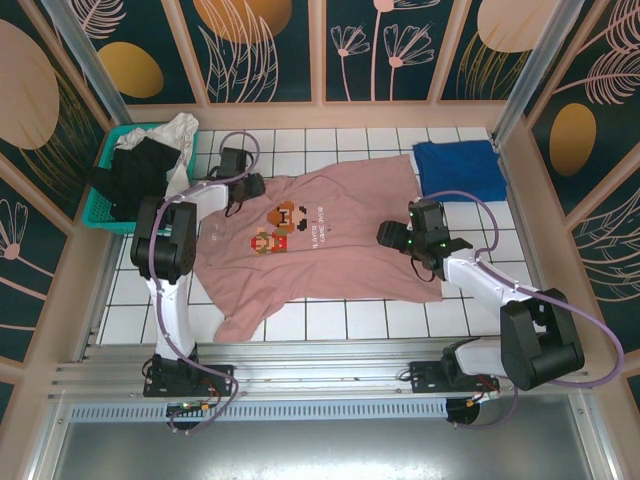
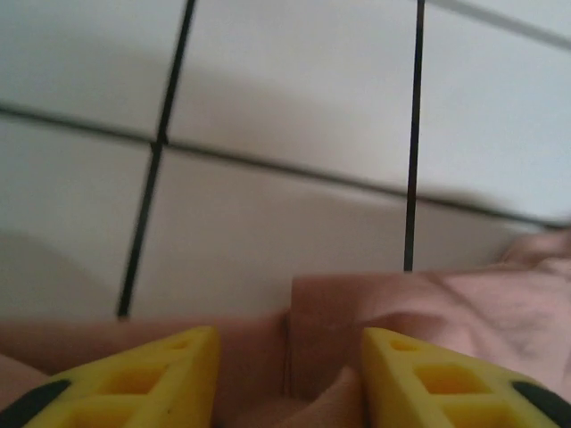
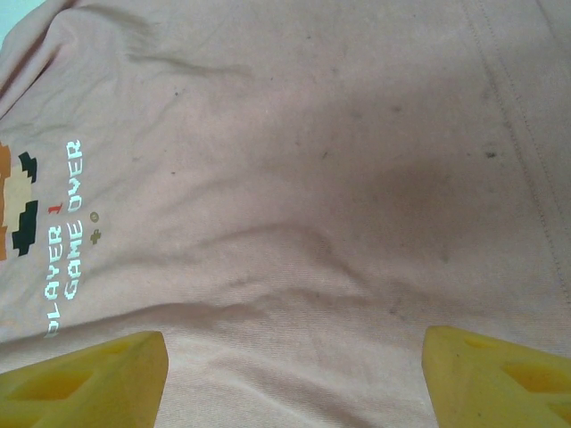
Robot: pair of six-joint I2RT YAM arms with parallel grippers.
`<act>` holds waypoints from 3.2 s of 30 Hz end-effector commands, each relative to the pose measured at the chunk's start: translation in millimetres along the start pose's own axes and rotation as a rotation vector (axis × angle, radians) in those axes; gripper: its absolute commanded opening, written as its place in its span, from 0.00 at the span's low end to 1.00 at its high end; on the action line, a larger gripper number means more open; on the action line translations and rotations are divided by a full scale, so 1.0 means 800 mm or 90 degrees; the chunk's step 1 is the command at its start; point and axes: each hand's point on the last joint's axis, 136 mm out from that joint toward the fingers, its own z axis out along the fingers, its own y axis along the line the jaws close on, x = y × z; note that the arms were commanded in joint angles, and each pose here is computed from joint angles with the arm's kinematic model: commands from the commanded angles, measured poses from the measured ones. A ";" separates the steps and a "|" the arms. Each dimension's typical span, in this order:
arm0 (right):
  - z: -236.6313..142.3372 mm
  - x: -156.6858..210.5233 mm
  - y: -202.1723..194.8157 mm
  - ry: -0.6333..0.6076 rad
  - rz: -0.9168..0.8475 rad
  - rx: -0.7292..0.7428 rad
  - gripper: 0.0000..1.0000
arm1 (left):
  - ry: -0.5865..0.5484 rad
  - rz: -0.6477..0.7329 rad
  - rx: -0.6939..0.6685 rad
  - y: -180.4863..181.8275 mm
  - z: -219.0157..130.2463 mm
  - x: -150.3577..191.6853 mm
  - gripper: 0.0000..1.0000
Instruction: Fold and stack the t-shirts
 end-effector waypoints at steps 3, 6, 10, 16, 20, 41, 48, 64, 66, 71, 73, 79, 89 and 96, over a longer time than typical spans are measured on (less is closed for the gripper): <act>0.001 -0.001 0.001 -0.007 -0.016 0.001 0.75 | 0.003 0.050 0.021 -0.023 -0.040 0.002 0.15; 0.004 0.002 -0.002 -0.005 -0.015 0.007 0.75 | -0.016 0.066 0.022 -0.030 -0.066 -0.001 0.05; 0.008 0.007 -0.003 0.003 -0.016 0.006 0.75 | -0.039 0.077 0.047 -0.038 -0.106 0.026 0.06; 0.016 0.008 -0.004 0.013 -0.019 0.008 0.75 | 0.016 0.037 0.080 -0.016 -0.129 0.116 0.31; 0.020 0.005 0.000 0.017 -0.025 0.006 0.75 | -0.006 0.033 0.067 -0.012 -0.140 0.107 0.54; 0.008 0.009 -0.005 0.005 -0.029 0.007 0.75 | 0.026 0.055 -0.026 -0.029 -0.030 0.048 0.42; 0.008 0.010 -0.008 0.005 -0.029 0.011 0.75 | 0.036 0.074 -0.073 -0.019 -0.005 0.044 0.30; 0.014 0.015 -0.012 0.013 -0.025 0.010 0.75 | 0.060 0.078 -0.037 -0.029 -0.001 0.058 0.33; 0.014 0.015 -0.012 0.013 -0.025 0.010 0.75 | 0.059 0.076 -0.040 -0.027 0.000 0.059 0.26; 0.012 0.014 -0.012 0.010 -0.025 0.009 0.75 | 0.036 0.083 -0.046 -0.031 -0.013 0.038 0.03; 0.013 0.013 -0.011 0.009 -0.025 0.009 0.75 | 0.024 0.089 -0.045 -0.036 -0.021 0.024 0.00; 0.015 0.015 -0.013 0.012 -0.026 0.010 0.75 | 0.016 0.094 -0.035 -0.043 -0.038 0.015 0.00; 0.020 0.011 -0.009 0.012 -0.029 0.005 0.75 | -0.116 0.175 -0.065 -0.073 -0.079 -0.099 0.00; 0.028 0.013 -0.007 0.023 -0.025 0.001 0.75 | -0.305 0.320 -0.131 -0.116 -0.078 -0.240 0.00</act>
